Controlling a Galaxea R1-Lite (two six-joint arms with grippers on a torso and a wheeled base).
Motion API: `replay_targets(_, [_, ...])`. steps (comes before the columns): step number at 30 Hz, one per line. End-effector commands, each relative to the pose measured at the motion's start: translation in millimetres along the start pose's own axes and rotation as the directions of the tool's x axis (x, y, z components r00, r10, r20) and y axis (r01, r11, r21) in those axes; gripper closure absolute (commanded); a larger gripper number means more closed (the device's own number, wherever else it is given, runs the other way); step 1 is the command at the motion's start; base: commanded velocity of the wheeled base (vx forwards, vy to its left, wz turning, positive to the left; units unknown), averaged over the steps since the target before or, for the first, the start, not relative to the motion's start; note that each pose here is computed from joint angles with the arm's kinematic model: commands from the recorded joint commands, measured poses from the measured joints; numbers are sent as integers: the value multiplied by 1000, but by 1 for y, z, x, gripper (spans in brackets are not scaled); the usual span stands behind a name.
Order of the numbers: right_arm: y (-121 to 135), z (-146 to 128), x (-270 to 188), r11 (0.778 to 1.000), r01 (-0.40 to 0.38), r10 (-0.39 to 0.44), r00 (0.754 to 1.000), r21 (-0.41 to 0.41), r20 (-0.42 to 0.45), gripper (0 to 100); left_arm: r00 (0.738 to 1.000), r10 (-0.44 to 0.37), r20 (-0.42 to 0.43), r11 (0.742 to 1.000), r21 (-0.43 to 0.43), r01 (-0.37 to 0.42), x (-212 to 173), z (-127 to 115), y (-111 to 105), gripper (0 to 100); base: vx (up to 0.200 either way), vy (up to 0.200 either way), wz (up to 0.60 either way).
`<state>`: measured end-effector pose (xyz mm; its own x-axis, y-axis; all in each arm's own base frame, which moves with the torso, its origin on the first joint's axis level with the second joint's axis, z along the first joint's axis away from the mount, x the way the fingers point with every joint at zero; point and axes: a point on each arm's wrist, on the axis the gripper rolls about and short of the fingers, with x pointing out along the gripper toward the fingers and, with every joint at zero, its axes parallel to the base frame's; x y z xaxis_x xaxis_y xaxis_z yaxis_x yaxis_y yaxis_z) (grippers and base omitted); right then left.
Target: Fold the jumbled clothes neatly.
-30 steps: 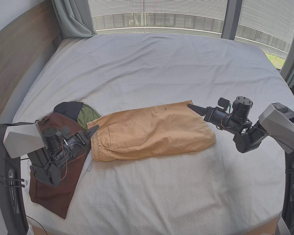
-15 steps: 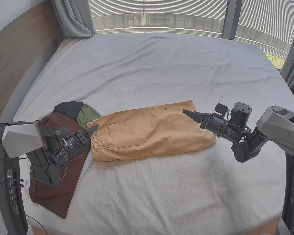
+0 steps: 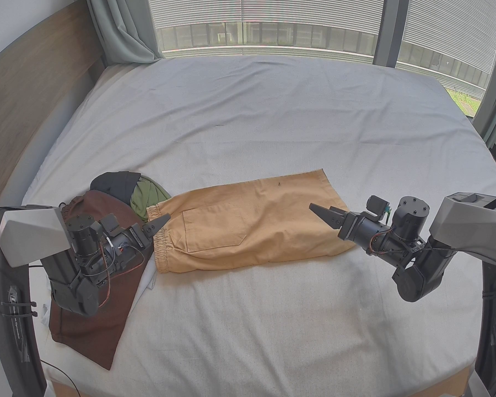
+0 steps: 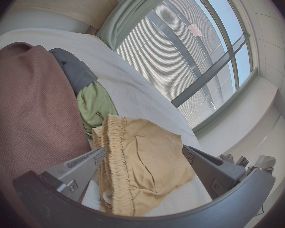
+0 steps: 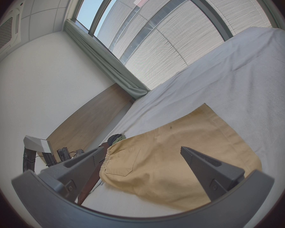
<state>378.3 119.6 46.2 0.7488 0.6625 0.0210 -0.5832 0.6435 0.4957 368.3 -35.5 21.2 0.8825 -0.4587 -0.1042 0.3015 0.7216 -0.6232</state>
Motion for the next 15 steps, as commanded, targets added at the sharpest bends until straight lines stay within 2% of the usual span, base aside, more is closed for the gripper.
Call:
replay_targets(1, [-3, -4, -5, 1000, 25, -25, 1000, 15, -10, 0, 999, -43, -11, 999, 4, 43, -8, 8, -10, 0, 0, 0, 0])
replay_targets(6, [1, -9, -10, 999, 32, -31, 999, 28, -32, 0, 997, -70, -45, 998, -3, 69, -17, 7, -12, 0, 0, 0, 0])
replay_targets(9, [1, -8, -9, 999, 30, -29, 999, 26, -28, 0, 992, -87, -93, 996, -17, 86, -21, -1, -14, 0, 0, 0, 0])
replay_targets(15, [2, -10, -10, 999, 29, -28, 999, 28, -39, 0, 992, -101, -72, 995, -4, 101, -22, 6, -20, 0, 0, 0, 0])
